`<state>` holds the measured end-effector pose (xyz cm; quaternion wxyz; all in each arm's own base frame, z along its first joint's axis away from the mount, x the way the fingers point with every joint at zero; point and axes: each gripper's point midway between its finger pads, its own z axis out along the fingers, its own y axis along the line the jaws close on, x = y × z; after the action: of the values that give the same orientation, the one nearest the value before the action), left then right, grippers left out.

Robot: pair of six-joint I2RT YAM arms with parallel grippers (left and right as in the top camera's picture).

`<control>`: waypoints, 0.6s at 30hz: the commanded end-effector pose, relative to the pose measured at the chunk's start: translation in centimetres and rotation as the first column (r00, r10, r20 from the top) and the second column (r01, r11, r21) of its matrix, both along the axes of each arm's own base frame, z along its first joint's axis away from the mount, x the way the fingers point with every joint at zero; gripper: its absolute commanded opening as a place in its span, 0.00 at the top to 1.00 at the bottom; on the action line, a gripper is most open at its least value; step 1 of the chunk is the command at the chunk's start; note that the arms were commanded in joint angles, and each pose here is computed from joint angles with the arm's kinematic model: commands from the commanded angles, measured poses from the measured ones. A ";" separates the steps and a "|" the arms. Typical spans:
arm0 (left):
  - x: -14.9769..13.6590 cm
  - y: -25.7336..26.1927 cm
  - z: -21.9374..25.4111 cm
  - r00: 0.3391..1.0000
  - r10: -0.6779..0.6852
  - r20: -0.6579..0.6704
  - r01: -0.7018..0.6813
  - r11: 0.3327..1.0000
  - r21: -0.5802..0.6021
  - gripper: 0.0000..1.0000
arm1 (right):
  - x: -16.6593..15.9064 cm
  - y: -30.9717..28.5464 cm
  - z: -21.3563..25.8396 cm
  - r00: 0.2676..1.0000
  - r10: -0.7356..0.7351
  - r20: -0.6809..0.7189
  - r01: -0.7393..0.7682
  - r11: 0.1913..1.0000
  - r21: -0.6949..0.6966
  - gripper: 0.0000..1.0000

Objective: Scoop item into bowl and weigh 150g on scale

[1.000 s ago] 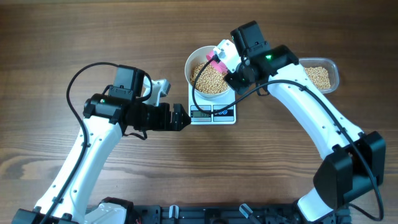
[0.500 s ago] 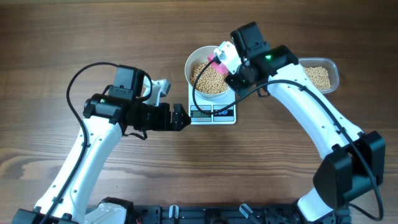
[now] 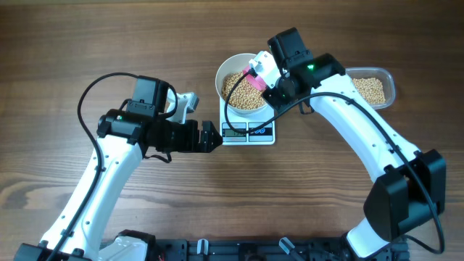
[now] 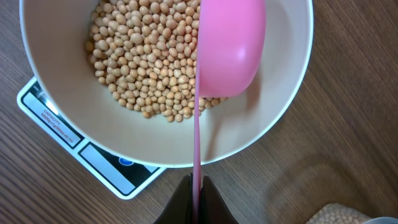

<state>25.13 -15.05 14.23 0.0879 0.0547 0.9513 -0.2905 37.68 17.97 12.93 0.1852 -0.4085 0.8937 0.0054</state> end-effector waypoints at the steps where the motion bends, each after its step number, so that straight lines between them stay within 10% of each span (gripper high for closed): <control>1: 0.0 0.1 -0.1 1.000 0.004 -0.001 -0.004 1.000 0.009 0.00 | -0.6 0.7 -1.4 0.999 0.007 -0.044 -0.006 1.000 0.006 0.96; 18: 0.0 0.1 -0.1 1.000 0.004 -0.001 -0.004 1.000 0.009 0.00 | -2.8 3.3 -1.4 0.989 0.065 -0.135 -0.048 0.991 0.124 0.96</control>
<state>25.13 -15.05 14.23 0.0879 0.0547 0.9513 -0.2905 35.85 20.21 12.79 0.1704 -0.4223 0.8885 0.0566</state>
